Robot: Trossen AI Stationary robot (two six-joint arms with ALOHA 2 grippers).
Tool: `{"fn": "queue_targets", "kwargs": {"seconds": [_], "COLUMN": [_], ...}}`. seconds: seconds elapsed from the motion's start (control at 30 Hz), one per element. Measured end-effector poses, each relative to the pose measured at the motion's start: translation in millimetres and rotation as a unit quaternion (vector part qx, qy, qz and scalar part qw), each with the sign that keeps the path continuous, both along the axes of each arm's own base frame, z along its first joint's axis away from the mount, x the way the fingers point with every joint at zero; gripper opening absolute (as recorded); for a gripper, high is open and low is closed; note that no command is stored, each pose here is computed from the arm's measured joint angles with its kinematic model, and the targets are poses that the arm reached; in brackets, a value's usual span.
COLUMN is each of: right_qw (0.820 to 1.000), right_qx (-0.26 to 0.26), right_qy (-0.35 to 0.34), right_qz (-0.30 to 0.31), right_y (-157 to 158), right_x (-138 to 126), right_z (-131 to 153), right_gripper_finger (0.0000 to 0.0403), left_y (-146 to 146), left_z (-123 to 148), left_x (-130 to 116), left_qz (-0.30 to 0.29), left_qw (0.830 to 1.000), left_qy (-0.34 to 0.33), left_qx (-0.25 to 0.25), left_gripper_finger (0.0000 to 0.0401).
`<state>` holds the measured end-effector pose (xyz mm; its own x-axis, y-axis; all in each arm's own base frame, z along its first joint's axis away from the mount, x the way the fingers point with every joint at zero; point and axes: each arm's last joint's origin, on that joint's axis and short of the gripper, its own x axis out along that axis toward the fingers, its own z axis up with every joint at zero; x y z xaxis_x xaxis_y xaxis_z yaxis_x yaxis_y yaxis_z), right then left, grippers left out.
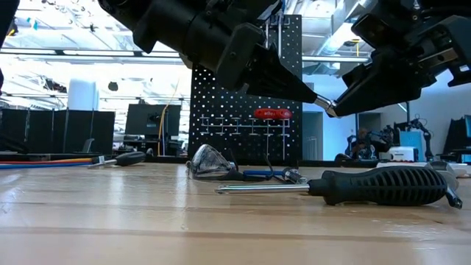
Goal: Hang tools onto peg board
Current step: Put the silver extension bar into the black bin on the black pegboard
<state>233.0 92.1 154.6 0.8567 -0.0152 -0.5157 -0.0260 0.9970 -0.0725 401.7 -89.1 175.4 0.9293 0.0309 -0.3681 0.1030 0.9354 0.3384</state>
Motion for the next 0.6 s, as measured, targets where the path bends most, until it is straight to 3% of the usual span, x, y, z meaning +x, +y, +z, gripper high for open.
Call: {"fn": "queue_targets", "kwargs": {"seconds": [0.27,0.4,0.6], "right_qw": [1.0,0.999,0.981], "right_qx": [0.001,0.01,0.003], "right_qy": [0.002,0.016,0.121], "right_qz": [-0.001,-0.043,-0.153], "right_y": [-0.1,-4.5,-27.1], "right_x": [-0.2,-1.6,-16.1], "right_z": [-0.2,-2.9,-3.6], "right_gripper_finger": [0.0068,0.0139,0.0237], "left_y": [-0.1,-3.5,-25.4], "left_z": [0.1,-0.1,21.6], "left_x": [0.0,-1.2,-20.7], "left_qz": [0.0,0.009,0.07], "left_qw": [1.0,1.0,0.995], "left_qy": [0.0,0.0,0.007], "left_qx": [-0.002,0.005,0.076], "left_gripper_finger": [0.003,0.003,0.003]}}
